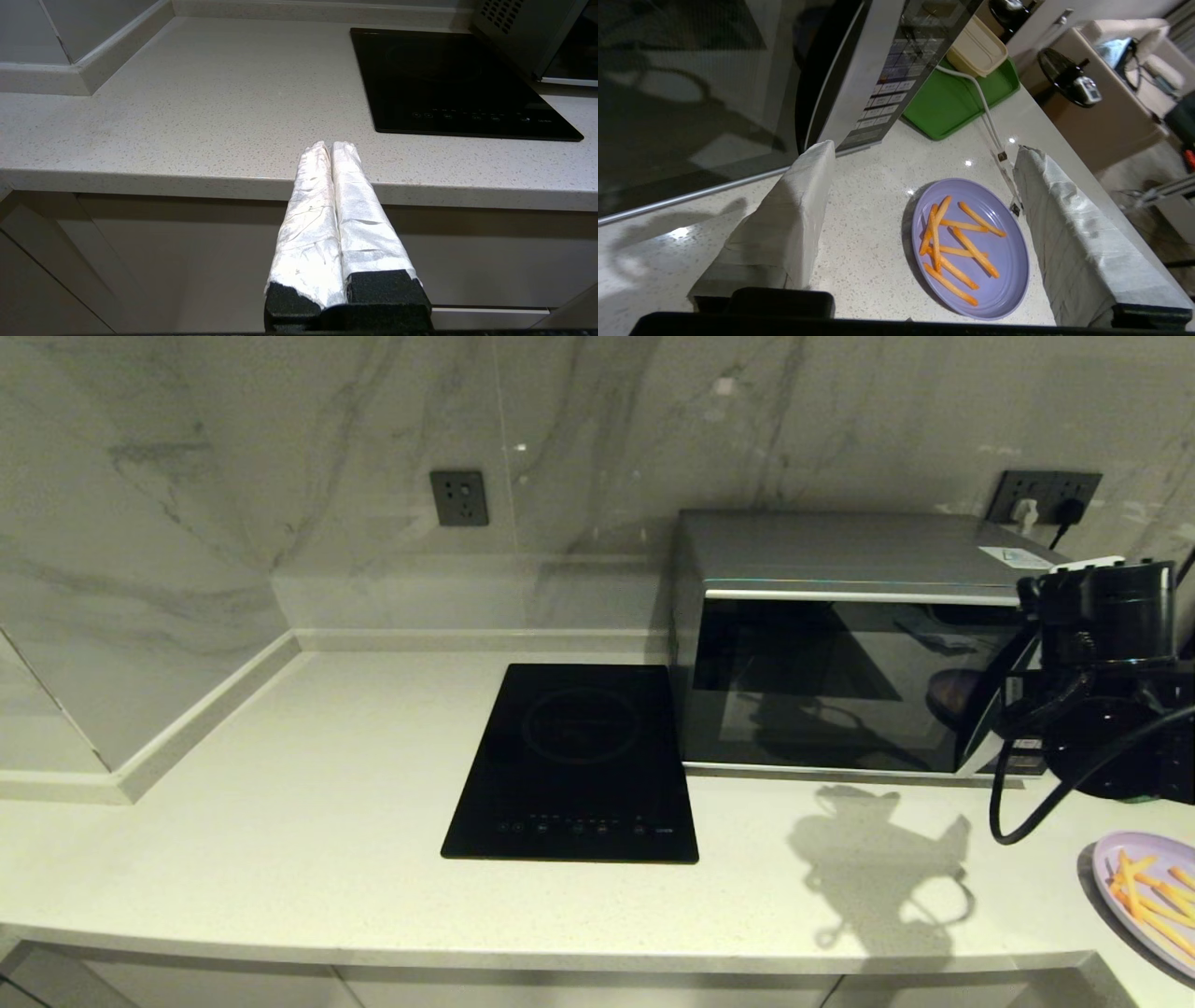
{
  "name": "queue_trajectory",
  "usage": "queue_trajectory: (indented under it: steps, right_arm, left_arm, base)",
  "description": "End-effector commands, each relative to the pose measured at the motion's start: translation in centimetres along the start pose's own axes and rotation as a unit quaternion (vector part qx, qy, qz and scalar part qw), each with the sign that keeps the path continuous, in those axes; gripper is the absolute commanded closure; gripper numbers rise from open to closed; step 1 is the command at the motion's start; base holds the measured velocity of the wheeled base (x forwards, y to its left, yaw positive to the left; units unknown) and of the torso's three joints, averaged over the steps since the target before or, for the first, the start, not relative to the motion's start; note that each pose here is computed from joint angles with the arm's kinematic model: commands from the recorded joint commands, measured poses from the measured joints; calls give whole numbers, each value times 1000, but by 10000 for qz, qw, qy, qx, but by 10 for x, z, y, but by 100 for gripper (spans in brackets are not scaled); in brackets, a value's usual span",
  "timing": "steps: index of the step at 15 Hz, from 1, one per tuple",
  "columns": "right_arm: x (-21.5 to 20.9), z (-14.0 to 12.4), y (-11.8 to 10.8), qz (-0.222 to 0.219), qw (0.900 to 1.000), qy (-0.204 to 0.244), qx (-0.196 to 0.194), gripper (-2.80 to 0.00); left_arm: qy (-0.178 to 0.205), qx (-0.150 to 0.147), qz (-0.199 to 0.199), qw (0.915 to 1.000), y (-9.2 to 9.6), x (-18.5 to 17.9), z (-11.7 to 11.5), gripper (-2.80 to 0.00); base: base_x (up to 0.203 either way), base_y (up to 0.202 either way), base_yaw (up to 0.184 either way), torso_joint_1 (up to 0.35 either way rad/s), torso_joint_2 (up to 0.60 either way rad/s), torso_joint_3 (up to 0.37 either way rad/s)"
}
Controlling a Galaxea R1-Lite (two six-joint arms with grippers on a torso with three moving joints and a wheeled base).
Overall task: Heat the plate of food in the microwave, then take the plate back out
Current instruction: Open the microwave oven
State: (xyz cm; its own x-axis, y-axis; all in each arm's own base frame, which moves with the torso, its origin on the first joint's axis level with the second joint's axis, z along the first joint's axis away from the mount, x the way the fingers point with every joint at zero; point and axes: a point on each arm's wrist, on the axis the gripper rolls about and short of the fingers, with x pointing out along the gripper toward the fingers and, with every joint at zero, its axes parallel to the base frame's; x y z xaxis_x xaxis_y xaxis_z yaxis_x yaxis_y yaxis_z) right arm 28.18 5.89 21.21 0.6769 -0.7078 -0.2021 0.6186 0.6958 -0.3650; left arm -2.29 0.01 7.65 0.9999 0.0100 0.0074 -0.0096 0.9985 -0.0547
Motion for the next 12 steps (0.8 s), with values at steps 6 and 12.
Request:
queue_trajectory:
  steps: [6, 12]
  right_arm:
    - [46, -36, 49, -345, 9982, 441, -197, -280]
    - [71, -42, 64, -502, 9970, 560, 183, -280]
  left_arm:
    - [-1, -3, 4, 10000, 0, 0, 0, 0]
    - [-1, -3, 4, 10000, 0, 0, 0, 0]
  base:
    - [0, 0, 0, 0, 0, 0]
    - [0, 0, 0, 0, 0, 0]
